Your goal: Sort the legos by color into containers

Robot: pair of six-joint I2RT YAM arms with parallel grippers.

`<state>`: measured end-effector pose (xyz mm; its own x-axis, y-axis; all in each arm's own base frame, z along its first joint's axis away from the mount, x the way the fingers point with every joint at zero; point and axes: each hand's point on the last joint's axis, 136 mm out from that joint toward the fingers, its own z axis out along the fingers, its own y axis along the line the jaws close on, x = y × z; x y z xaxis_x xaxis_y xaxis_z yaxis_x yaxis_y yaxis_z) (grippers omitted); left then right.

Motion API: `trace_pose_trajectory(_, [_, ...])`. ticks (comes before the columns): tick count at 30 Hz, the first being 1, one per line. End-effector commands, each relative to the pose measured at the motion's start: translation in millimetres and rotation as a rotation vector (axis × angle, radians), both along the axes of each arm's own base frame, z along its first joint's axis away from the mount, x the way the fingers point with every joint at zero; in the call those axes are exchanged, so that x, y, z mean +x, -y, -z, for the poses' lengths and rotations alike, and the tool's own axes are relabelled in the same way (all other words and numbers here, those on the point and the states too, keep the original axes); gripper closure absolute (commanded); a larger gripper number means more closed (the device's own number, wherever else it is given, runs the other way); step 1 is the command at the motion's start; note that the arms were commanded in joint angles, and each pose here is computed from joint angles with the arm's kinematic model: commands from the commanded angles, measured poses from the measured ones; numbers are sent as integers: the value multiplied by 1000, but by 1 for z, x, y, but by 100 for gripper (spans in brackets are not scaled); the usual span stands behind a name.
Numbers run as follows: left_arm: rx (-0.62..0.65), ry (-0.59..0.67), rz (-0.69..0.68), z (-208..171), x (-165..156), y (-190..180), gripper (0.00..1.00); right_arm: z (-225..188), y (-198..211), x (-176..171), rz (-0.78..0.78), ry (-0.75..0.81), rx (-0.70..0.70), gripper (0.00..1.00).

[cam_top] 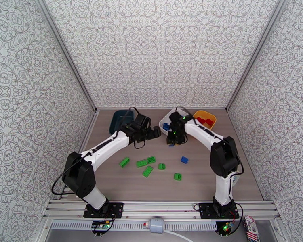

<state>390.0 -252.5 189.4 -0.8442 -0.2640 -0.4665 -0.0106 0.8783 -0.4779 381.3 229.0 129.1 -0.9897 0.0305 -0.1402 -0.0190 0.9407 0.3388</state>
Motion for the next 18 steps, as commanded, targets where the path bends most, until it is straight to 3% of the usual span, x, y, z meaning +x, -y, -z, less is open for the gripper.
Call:
trace_pose_trajectory(1, [-14,50,42,-13,25,4,1,-22,6,27,80,12,93,76])
trace_pose_trajectory(8, [-39,4,51,-3,60,15,1,-25,9,88,181,33,180,76])
trace_pose_trajectory(13, [-52,-34,50,14,69,22,1,-10,10,124,260,14,212,75])
trace_pose_trajectory(18, [-32,-59,66,23,68,22,1,-4,20,150,303,20,222,65])
